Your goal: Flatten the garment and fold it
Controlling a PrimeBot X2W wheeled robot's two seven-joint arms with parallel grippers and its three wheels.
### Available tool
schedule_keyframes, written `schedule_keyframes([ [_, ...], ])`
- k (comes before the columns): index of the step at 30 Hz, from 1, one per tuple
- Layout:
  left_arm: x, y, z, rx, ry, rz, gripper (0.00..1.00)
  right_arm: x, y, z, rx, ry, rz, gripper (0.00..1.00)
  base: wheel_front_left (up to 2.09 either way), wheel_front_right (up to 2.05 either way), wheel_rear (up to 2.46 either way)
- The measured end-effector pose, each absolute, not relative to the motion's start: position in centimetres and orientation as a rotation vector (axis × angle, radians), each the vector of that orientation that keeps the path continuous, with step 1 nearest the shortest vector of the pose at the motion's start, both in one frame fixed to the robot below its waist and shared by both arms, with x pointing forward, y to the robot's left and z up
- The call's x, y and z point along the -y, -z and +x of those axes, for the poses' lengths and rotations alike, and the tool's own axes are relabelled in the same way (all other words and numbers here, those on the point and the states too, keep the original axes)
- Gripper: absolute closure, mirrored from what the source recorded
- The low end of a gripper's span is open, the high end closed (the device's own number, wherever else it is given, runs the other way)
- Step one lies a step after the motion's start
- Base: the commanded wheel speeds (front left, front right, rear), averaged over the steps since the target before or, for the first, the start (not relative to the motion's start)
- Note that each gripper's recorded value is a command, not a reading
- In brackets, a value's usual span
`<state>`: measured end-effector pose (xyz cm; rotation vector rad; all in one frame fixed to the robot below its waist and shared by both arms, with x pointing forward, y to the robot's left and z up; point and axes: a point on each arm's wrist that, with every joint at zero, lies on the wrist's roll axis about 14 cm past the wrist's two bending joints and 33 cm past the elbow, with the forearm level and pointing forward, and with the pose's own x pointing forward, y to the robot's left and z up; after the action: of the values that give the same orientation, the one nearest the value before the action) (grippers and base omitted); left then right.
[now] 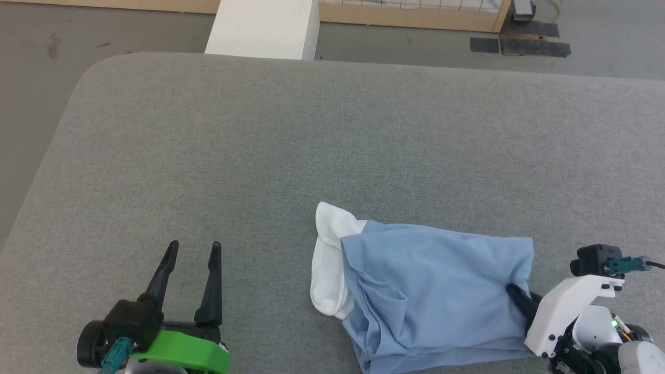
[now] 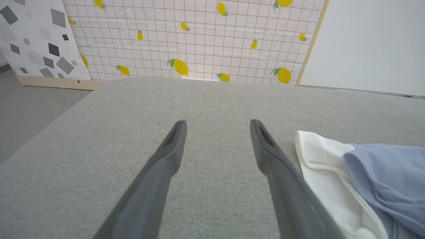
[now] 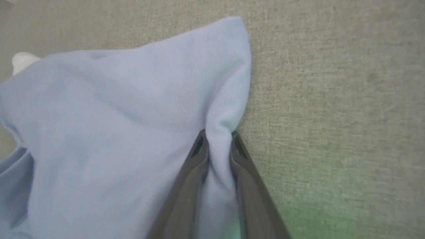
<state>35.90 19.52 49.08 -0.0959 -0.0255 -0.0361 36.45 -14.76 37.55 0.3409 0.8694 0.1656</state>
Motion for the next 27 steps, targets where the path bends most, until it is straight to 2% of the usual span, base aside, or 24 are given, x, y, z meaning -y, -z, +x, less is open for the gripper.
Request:
schedule_keyframes([
  [15, -18.3, -49.7, 35.9, 0.045, 0.071, -0.097, 0.00, 16.0, -39.9, 36.3, -0.799, -0.166, 0.281, 1.00, 0.00, 0.00, 0.00],
  [27, -15.0, -50.4, 38.0, 0.058, 0.187, -0.096, 0.00, 23.0, -45.3, 39.2, -0.673, -0.091, 0.015, 1.00, 0.00, 0.00, 0.00],
])
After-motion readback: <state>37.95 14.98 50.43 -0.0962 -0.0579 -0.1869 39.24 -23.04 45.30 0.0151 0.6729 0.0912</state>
